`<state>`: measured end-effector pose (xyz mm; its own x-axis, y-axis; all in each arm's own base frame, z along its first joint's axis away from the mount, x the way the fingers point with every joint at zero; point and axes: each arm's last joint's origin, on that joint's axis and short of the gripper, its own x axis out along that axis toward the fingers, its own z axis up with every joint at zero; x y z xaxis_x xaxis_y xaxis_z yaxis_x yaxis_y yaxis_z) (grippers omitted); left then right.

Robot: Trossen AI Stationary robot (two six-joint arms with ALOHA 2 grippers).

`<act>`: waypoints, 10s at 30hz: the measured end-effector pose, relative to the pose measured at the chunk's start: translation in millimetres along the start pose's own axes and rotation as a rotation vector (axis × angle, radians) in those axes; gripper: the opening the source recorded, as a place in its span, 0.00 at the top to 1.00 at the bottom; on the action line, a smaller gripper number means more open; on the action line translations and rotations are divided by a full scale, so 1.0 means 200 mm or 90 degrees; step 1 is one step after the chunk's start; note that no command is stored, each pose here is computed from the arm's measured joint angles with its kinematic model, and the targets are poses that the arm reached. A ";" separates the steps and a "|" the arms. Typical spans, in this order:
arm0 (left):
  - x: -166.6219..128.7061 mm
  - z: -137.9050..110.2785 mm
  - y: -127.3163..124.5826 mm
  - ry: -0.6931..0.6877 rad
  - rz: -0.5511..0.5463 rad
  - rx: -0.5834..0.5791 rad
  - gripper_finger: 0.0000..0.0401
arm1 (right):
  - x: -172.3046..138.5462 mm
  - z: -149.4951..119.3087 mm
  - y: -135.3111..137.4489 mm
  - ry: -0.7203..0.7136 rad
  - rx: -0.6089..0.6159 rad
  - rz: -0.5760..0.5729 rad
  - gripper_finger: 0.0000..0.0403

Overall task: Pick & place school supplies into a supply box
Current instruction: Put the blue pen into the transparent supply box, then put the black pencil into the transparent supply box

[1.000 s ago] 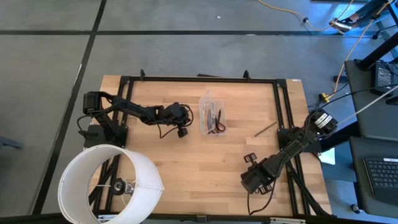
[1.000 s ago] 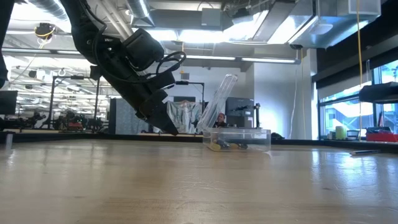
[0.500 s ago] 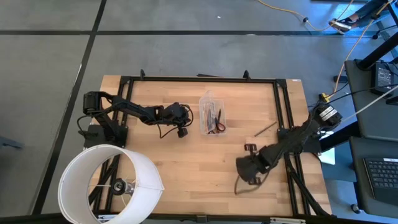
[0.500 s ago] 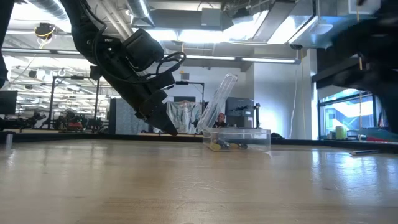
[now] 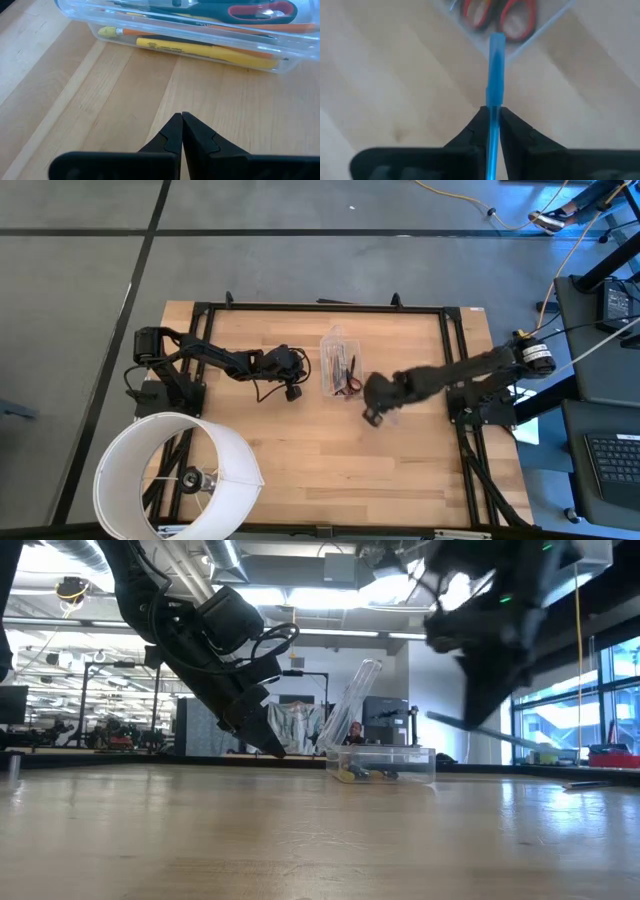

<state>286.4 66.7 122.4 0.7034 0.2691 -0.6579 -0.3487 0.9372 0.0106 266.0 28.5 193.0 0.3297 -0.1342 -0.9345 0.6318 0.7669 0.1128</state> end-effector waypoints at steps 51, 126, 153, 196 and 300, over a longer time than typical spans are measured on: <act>0.00 0.00 0.00 0.002 -0.005 -0.004 0.99 | 0.30 0.56 -0.50 -0.122 0.219 0.159 0.86; 0.00 0.01 0.00 -0.008 0.000 -0.023 0.99 | 0.22 -0.26 -0.27 0.385 -0.621 -0.180 0.50; 0.00 0.01 0.00 -0.007 -0.002 -0.023 0.99 | 0.28 -0.15 -0.37 0.392 -0.606 -0.062 0.85; 0.00 -0.02 0.00 0.022 -0.004 -0.043 0.98 | 0.45 -0.07 0.24 -0.079 -0.509 0.161 0.98; 0.00 -0.02 0.00 0.020 0.002 -0.041 0.98 | 0.30 -0.61 -0.21 -0.446 -0.446 0.202 0.71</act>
<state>284.5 65.9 120.1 0.6831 0.2635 -0.6812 -0.3906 0.9199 -0.0359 172.9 64.4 91.0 0.8847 -0.0248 -0.4655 -0.0304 0.9934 -0.1107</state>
